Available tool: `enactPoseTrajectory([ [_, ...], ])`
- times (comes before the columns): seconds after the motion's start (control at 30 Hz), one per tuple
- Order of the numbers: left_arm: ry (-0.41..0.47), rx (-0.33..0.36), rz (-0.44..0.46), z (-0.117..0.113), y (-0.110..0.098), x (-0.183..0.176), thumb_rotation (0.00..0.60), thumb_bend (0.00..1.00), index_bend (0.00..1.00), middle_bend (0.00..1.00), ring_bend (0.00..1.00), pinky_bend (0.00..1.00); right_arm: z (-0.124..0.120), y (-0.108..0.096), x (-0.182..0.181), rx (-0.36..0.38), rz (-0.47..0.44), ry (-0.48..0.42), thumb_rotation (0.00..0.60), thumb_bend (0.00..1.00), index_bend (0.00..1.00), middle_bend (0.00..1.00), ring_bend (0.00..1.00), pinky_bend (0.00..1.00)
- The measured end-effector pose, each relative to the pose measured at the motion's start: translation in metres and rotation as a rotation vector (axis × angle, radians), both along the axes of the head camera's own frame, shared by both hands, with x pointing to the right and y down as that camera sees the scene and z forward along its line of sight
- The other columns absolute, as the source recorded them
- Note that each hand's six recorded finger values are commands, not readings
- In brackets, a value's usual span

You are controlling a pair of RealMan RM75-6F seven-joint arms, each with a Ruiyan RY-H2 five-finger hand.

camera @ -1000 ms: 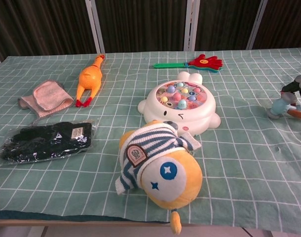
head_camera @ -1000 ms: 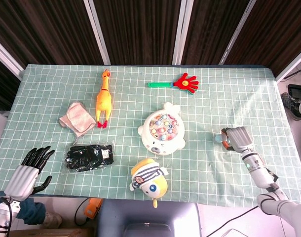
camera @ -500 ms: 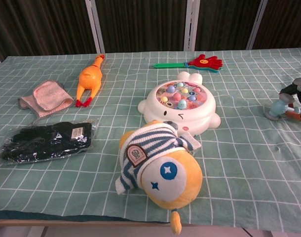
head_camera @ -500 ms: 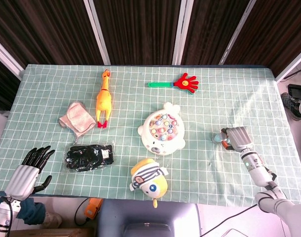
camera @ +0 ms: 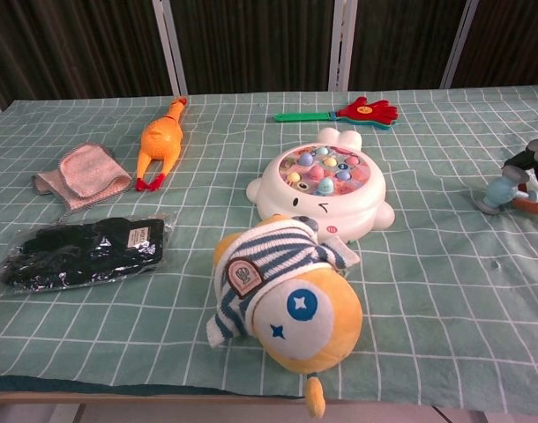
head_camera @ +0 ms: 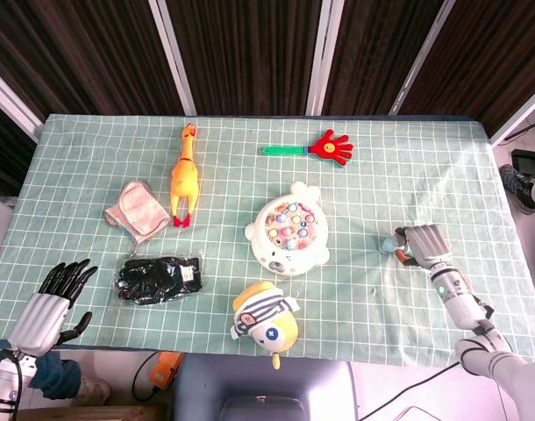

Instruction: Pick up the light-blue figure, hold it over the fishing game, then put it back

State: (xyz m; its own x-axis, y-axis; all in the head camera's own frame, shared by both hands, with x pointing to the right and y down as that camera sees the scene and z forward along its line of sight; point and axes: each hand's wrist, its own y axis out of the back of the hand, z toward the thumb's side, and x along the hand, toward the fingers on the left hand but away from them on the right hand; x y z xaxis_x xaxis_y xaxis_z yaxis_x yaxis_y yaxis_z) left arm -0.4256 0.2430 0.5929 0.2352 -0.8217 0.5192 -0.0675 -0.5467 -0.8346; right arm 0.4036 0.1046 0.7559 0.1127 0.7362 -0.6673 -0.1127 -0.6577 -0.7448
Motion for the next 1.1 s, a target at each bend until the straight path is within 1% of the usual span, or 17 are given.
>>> enactPoseTrajectory([
  [0.17,-0.001,-0.006,0.004,0.0009,0.0004,0.0006,0.600,0.39,0.00,0.00,0.00,0.00,-0.0014,-0.0022,0.0007,0.014,0.000,0.007,0.600,0.58,0.85,0.65,0.62,0.63],
  [0.47,0.002,-0.001,0.001,-0.0011,0.0007,-0.0003,0.600,0.39,0.00,0.00,0.00,0.00,-0.0017,-0.0027,0.0017,0.027,0.002,0.022,0.600,0.55,0.77,0.60,0.60,0.61],
  [0.6,0.003,-0.001,0.001,-0.0012,0.0006,-0.0004,0.600,0.39,0.00,0.00,0.00,0.00,-0.0013,-0.0019,0.0039,0.019,0.007,0.028,0.600,0.55,0.68,0.55,0.58,0.59],
  [0.7,0.002,-0.002,0.001,-0.0009,0.0008,-0.0003,0.600,0.39,0.00,0.00,0.00,0.00,-0.0007,-0.0016,0.0051,0.011,0.012,0.031,0.600,0.55,0.64,0.51,0.57,0.59],
  [0.93,-0.002,-0.008,0.002,0.0009,0.0012,0.0002,0.600,0.39,0.00,0.00,0.00,0.00,0.0001,-0.0024,0.0069,-0.003,0.019,0.033,0.600,0.55,0.59,0.45,0.55,0.58],
  [1.1,-0.003,-0.006,0.001,0.0008,0.0008,0.0004,0.600,0.39,0.00,0.00,0.00,0.00,-0.0016,-0.0043,0.0082,-0.009,0.019,0.036,0.600,0.55,0.58,0.43,0.54,0.57],
])
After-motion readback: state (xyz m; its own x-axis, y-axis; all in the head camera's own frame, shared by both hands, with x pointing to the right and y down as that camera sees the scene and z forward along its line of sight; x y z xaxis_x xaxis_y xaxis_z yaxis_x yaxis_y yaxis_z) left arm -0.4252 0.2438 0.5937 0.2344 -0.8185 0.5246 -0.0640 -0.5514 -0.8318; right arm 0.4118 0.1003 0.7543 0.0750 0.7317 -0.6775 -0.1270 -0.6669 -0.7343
